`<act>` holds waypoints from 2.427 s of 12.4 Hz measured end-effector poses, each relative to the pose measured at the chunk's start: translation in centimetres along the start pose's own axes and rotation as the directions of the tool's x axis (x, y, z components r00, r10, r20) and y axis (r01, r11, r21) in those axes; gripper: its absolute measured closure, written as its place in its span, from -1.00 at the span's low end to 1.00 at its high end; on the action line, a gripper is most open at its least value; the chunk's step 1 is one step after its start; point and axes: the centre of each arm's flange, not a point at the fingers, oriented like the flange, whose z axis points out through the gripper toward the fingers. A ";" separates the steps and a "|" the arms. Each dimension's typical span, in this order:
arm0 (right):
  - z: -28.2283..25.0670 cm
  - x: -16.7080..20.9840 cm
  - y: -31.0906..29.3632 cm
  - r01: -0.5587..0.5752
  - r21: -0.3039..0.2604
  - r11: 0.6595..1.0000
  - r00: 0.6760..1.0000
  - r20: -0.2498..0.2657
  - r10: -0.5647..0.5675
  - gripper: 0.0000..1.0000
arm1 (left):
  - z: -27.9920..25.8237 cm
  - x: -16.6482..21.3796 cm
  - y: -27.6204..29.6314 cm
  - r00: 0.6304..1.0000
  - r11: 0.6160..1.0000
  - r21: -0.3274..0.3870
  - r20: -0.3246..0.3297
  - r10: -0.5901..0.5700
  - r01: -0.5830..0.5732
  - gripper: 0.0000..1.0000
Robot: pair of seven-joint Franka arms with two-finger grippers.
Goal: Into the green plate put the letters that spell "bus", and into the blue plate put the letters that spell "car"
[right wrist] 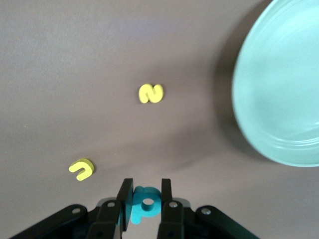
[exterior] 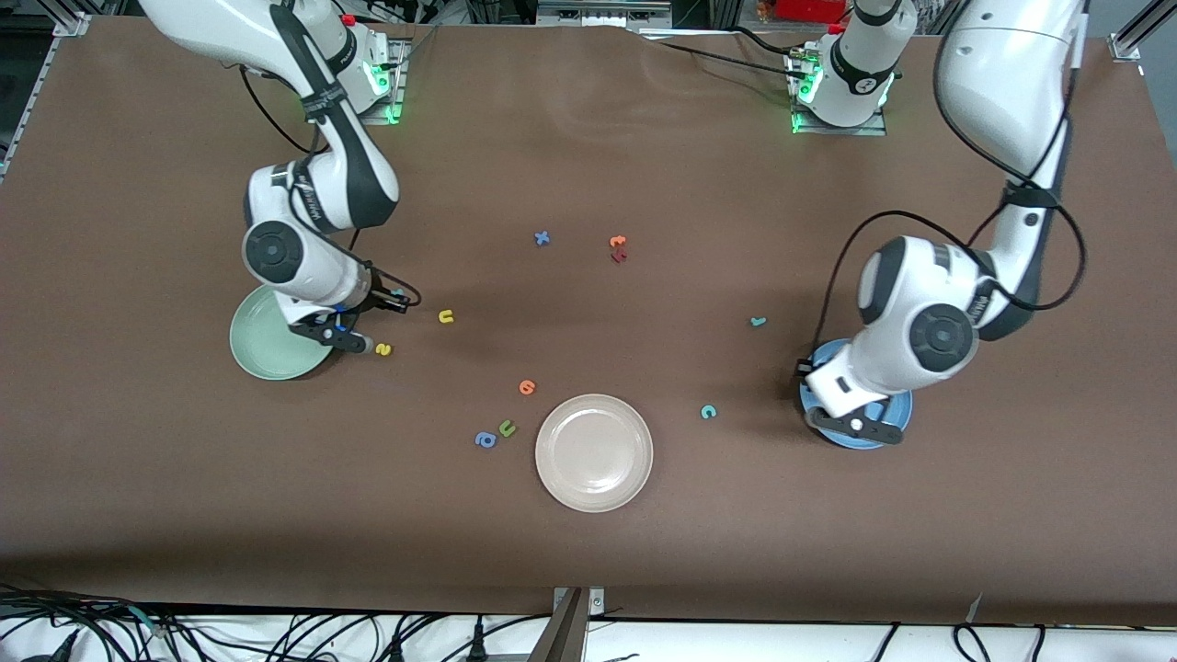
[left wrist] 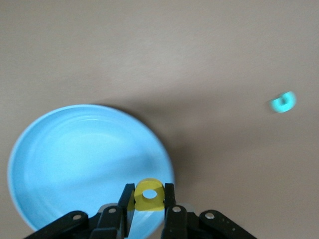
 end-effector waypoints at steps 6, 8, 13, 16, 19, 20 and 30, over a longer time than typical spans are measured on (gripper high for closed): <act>-2.0 4.8 7.9 0.113 -0.018 0.993 0.993 0.018 -0.113 0.47 | 3.5 -0.4 -2.6 0.997 0.995 -0.067 0.034 0.069 -0.067 -0.32; -0.1 6.4 9.9 0.143 -0.020 0.990 0.990 0.013 -0.143 0.47 | 3.5 -0.3 -0.5 0.994 0.992 -0.085 0.044 0.099 -0.095 -0.75; 6.6 9.7 15.2 0.231 -0.036 0.972 0.973 0.019 -0.230 0.46 | 3.9 -1.6 6.1 0.989 0.988 -0.115 0.091 0.117 -0.106 -1.00; 6.3 9.9 15.1 0.241 -0.032 0.970 0.970 0.012 -0.241 0.22 | 4.6 -4.6 10.6 0.989 0.992 -0.066 0.091 0.117 -0.111 -1.00; 3.0 9.5 11.3 0.187 -0.012 0.982 0.982 -0.020 -0.187 -0.44 | 6.3 -7.6 10.5 0.992 0.993 -0.050 0.065 0.111 -0.108 -0.99; 1.6 8.8 8.9 0.149 0.001 0.989 0.989 -0.013 -0.149 -0.67 | 7.0 -8.2 10.4 0.992 0.993 -0.048 0.057 0.109 -0.106 -0.87; 0.4 -0.6 -8.8 0.017 0.057 0.998 1.000 0.013 -0.018 -0.98 | 10.5 -10.9 12.7 0.989 0.989 -0.040 0.005 0.145 -0.145 -0.71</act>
